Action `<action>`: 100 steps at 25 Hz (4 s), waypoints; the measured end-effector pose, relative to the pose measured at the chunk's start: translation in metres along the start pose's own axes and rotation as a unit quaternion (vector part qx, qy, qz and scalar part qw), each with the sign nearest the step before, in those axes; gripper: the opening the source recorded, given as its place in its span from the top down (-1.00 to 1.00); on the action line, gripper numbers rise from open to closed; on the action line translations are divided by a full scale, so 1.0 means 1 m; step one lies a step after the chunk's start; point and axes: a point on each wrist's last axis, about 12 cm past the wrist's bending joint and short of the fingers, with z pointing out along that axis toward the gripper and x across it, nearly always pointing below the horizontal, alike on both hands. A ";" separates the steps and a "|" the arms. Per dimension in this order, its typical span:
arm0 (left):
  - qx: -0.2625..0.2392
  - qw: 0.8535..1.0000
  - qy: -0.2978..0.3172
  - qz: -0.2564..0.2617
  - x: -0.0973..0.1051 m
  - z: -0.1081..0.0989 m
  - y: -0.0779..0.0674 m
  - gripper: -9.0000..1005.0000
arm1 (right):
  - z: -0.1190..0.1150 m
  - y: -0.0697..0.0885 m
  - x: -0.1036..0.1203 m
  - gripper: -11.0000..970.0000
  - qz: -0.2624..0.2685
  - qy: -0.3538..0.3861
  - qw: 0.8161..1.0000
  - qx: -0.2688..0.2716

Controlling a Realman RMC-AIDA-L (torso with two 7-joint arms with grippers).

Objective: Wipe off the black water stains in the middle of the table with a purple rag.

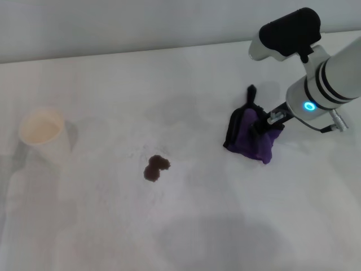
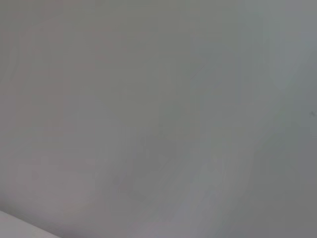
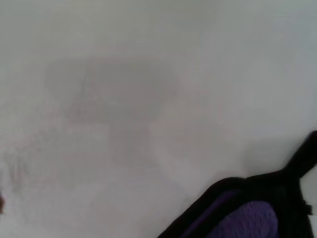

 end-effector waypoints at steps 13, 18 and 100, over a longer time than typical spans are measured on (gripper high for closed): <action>0.002 0.999 -0.002 -0.032 -0.002 0.002 0.002 -0.77 | -0.012 0.078 -0.025 0.77 -0.144 -0.048 0.982 -0.110; 0.002 0.999 -0.003 -0.032 -0.003 0.002 0.002 -0.77 | -0.001 0.108 -0.027 0.76 -0.184 -0.072 0.972 -0.127; 0.008 0.998 -0.006 -0.055 -0.010 0.016 0.006 -0.77 | 0.018 -0.037 0.071 0.55 -0.010 -0.206 0.966 -0.154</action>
